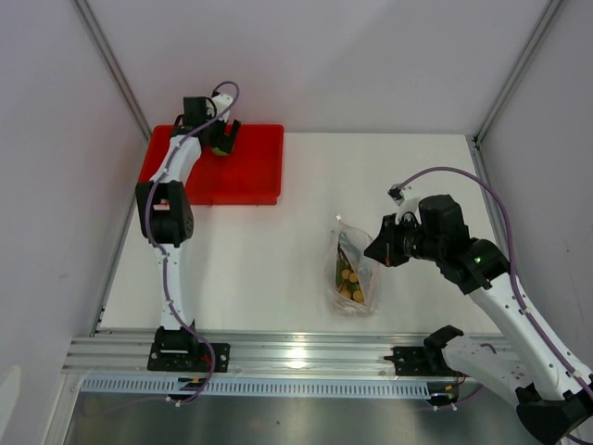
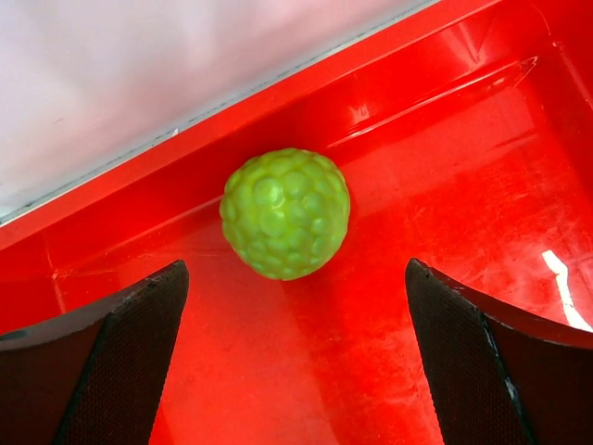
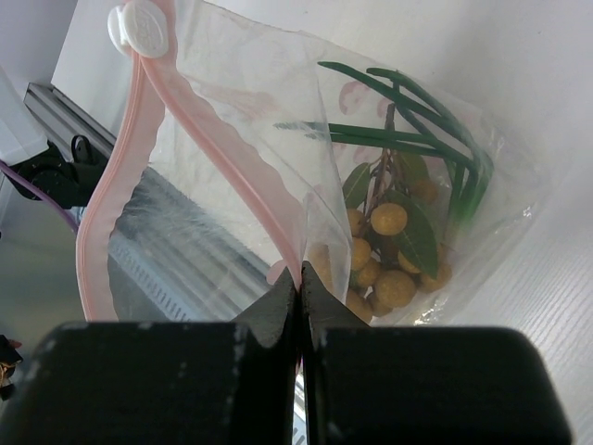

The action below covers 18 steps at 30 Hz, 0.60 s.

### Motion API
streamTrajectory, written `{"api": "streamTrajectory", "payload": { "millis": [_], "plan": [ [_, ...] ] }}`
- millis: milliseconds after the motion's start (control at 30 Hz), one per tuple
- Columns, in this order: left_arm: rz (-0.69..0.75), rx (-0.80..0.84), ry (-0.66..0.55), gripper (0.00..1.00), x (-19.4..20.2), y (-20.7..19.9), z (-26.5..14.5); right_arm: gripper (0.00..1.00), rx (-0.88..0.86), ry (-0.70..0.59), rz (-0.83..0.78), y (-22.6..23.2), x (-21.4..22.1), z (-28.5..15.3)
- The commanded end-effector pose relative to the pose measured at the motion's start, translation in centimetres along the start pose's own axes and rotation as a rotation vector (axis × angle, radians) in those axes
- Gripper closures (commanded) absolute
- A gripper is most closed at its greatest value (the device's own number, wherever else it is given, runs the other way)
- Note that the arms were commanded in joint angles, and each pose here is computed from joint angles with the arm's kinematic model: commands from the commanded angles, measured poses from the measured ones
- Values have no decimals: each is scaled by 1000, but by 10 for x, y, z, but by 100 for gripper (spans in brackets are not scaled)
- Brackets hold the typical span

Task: Place the food in the zip-top bag and seal the zipper
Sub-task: Pick up the fake fruit from the bin.

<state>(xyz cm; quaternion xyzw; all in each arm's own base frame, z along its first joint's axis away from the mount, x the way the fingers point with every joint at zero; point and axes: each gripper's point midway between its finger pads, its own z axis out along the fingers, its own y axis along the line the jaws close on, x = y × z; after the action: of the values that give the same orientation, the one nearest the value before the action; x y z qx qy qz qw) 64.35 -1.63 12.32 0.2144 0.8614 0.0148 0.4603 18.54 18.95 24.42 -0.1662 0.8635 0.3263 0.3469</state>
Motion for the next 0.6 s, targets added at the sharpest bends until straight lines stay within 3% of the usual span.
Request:
{"api": "streamTrajectory", "payload": {
  "millis": [0,567],
  "plan": [
    [20,7,-34,1,-16,4,-2,100,-30,-31,-25,3,-5,-2],
    [174,-34,38,16,4,12,14,100,-46,-22,-18,0,-7,8]
  ]
}}
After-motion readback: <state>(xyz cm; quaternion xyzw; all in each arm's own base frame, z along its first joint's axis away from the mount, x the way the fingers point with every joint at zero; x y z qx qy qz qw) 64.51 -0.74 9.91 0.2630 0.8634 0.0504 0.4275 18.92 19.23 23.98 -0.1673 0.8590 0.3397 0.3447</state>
